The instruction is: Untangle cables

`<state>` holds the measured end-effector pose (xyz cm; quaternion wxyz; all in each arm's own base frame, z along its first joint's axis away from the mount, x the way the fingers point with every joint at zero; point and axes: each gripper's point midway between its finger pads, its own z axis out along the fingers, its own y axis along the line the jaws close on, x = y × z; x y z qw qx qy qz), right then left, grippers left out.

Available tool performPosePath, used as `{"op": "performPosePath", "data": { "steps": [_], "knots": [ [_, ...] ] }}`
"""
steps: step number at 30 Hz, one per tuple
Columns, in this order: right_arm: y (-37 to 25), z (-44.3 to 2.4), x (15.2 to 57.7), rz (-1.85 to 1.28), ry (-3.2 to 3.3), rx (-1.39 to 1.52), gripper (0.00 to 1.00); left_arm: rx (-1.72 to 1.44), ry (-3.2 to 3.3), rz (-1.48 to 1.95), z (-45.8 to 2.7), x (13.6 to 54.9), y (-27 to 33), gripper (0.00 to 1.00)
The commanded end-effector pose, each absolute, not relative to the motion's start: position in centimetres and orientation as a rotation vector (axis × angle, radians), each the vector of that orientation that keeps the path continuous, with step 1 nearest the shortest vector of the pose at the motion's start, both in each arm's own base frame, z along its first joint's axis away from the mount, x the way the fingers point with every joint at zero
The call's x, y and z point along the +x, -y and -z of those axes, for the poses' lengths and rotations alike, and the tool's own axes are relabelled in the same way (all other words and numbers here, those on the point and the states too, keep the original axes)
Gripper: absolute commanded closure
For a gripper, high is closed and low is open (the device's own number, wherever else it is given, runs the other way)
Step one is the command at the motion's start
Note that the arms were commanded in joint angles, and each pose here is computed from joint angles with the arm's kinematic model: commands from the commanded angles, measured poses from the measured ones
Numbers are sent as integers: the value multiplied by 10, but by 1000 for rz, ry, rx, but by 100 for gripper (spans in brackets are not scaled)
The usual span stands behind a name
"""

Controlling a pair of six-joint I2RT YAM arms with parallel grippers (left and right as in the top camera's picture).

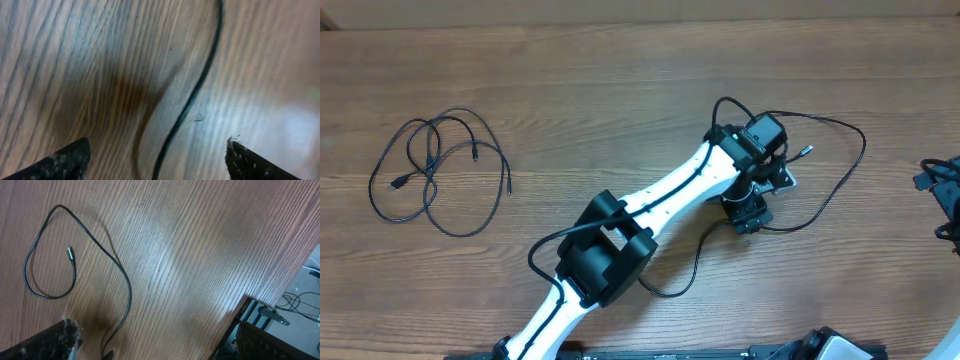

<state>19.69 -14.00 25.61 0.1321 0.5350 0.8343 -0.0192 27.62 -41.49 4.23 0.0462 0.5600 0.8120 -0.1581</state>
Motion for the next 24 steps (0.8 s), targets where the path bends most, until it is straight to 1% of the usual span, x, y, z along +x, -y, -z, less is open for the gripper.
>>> {"op": "performPosePath", "data": {
  "steps": [1,4,7,9,11,12,13,16,20,23,24],
  "knots": [
    [142,-264,200,49,-2389,1544,0,1771,-2460,265,-16,276,405,14],
    [142,-264,200,49,-2389,1544,0,1788,-2446,240,-6,269,408,17],
    [142,-264,200,49,-2389,1544,0,1823,-2436,238,-1,257,411,25],
    [142,-264,200,49,-2389,1544,0,1824,-2427,209,-1,255,413,42],
    [142,-264,200,49,-2389,1544,0,1791,-2444,163,0,260,410,65],
    [142,-264,200,49,-2389,1544,0,1775,-2450,129,0,263,407,84],
    [142,-264,200,49,-2389,1544,0,1756,-2456,89,-1,267,404,96],
    [142,-264,200,49,-2389,1544,0,1603,-2491,-101,-13,292,388,96],
    [142,-264,199,49,-2389,1545,0,1443,-2524,-133,-48,316,380,96],
    [142,-264,199,49,-2390,1544,0,1200,-2526,-204,-102,356,355,96],
    [142,-264,199,49,-2390,1544,0,1074,-2517,-245,-128,375,338,96]
  ]
}}
